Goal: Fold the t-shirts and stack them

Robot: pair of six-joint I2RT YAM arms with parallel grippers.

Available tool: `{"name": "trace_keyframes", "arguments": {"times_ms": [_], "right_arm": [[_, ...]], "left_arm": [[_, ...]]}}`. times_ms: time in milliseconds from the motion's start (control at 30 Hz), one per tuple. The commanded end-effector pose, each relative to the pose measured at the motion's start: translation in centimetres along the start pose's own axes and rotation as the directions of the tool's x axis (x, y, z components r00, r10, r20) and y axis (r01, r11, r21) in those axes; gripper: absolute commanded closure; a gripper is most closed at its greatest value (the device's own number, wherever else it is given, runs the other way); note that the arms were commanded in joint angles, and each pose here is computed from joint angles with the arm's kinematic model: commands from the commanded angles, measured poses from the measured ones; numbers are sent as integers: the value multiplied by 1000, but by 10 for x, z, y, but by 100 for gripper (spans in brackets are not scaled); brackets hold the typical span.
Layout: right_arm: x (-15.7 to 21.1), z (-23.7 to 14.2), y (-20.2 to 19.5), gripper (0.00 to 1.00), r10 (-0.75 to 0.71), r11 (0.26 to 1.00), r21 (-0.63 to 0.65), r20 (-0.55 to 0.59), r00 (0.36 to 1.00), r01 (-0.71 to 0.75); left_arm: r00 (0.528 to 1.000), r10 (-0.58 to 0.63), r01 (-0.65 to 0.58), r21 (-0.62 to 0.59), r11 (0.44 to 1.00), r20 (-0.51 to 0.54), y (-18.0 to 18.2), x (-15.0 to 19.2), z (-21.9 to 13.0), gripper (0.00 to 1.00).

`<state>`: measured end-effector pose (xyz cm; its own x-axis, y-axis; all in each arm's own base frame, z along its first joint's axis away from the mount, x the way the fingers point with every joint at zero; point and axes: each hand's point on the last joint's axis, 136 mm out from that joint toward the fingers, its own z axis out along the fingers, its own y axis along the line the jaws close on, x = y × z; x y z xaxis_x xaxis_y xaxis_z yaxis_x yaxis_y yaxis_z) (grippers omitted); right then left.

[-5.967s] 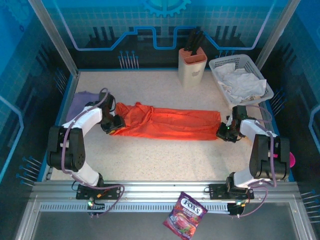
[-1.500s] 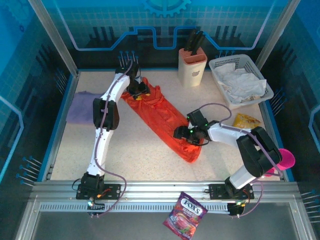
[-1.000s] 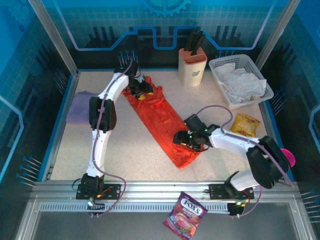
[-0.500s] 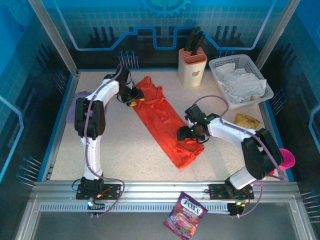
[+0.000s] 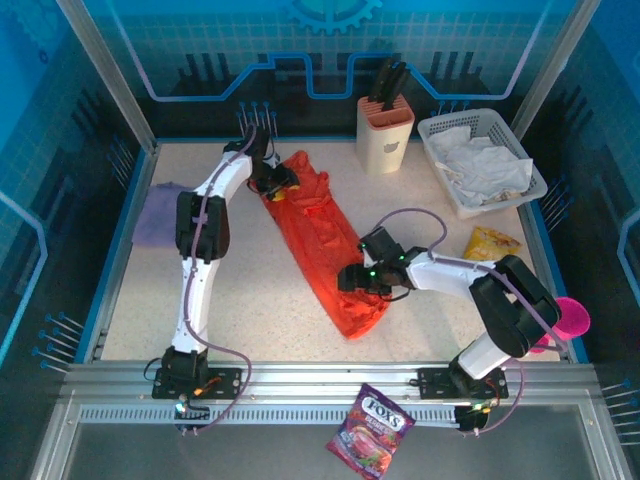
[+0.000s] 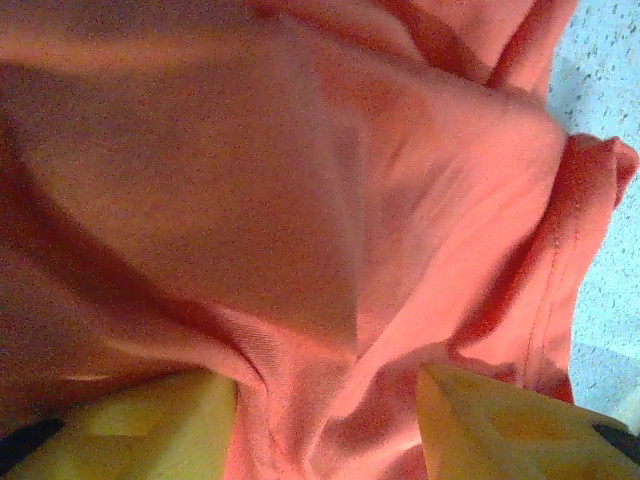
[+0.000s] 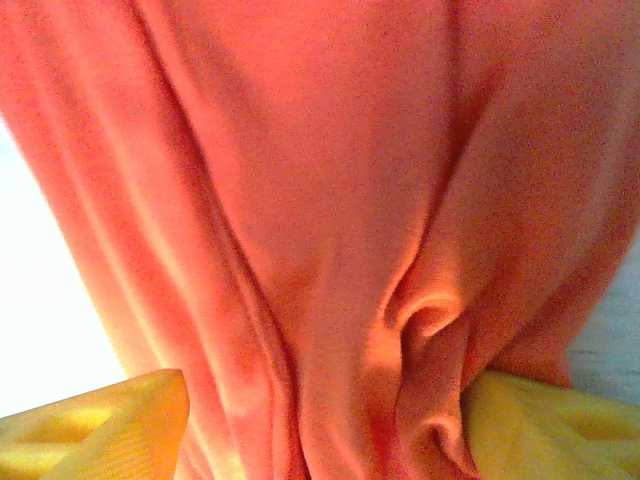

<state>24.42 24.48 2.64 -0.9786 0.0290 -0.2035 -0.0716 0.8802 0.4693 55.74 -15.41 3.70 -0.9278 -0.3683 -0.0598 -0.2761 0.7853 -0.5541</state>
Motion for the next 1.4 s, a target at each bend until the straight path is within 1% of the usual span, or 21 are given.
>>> {"name": "trace_keyframes", "arguments": {"times_ms": [0,67,167,267,300,333,433,500,567,667,700,733,800,867,967,1067,1200,1300,1367], "right_arm": [[53,26,-6,25,106,993,61,-146,984,-98],[57,31,5,25,107,993,62,-141,984,-99],[60,39,28,25,96,995,28,-138,986,-93],[61,47,53,25,52,999,22,-149,987,-49],[63,50,54,25,45,999,37,-154,987,-40],[57,50,63,25,38,999,25,-141,989,-35],[57,53,69,25,34,999,5,-135,990,-33],[54,49,66,23,20,999,32,-119,993,-16],[50,39,56,22,-4,996,88,-91,996,12],[51,27,34,21,-8,986,166,-84,996,22],[51,26,30,21,0,986,168,-82,997,14],[58,26,16,21,21,982,188,-95,995,-3],[66,26,2,21,55,978,204,-107,993,-32],[71,24,-6,20,67,977,210,-99,993,-45],[73,12,-14,20,69,972,228,-71,995,-51],[74,-2,-21,19,61,967,250,-53,997,-46],[74,-15,-18,19,53,973,227,-41,998,-42],[69,-25,-18,18,46,972,230,-18,999,-41],[67,-30,-16,16,27,976,215,-15,1000,-23]], "left_arm": [[995,1,-1,8,1000,-98,-11,19,13,49],[995,-5,8,24,1000,-104,-16,19,18,49],[993,-3,10,62,998,-115,-28,23,24,49],[991,18,-6,91,996,-131,-41,32,27,49],[991,24,-11,94,995,-133,-43,33,27,49],[991,27,-15,94,995,-132,-44,34,26,49],[993,56,-43,118,992,-108,-51,30,19,48],[994,72,-61,129,990,-84,-53,23,9,47],[996,73,-66,123,990,-57,-50,14,-1,46],[999,35,-33,71,997,-31,-25,-2,-13,46],[999,17,-15,62,998,-30,-16,-6,-15,46],[1000,2,0,52,999,-28,-7,-10,-18,46],[1000,-8,9,26,1000,-23,9,-15,-22,46],[1000,-12,12,30,999,-24,16,-17,-29,47],[1000,20,-20,30,999,7,14,-18,-44,47],[998,44,-46,58,997,47,3,-22,-61,46],[994,73,-81,98,992,79,-15,-24,-82,44],[994,79,-87,117,989,70,-25,-14,-91,43],[994,83,-91,127,988,67,-30,-4,-88,43]]}}
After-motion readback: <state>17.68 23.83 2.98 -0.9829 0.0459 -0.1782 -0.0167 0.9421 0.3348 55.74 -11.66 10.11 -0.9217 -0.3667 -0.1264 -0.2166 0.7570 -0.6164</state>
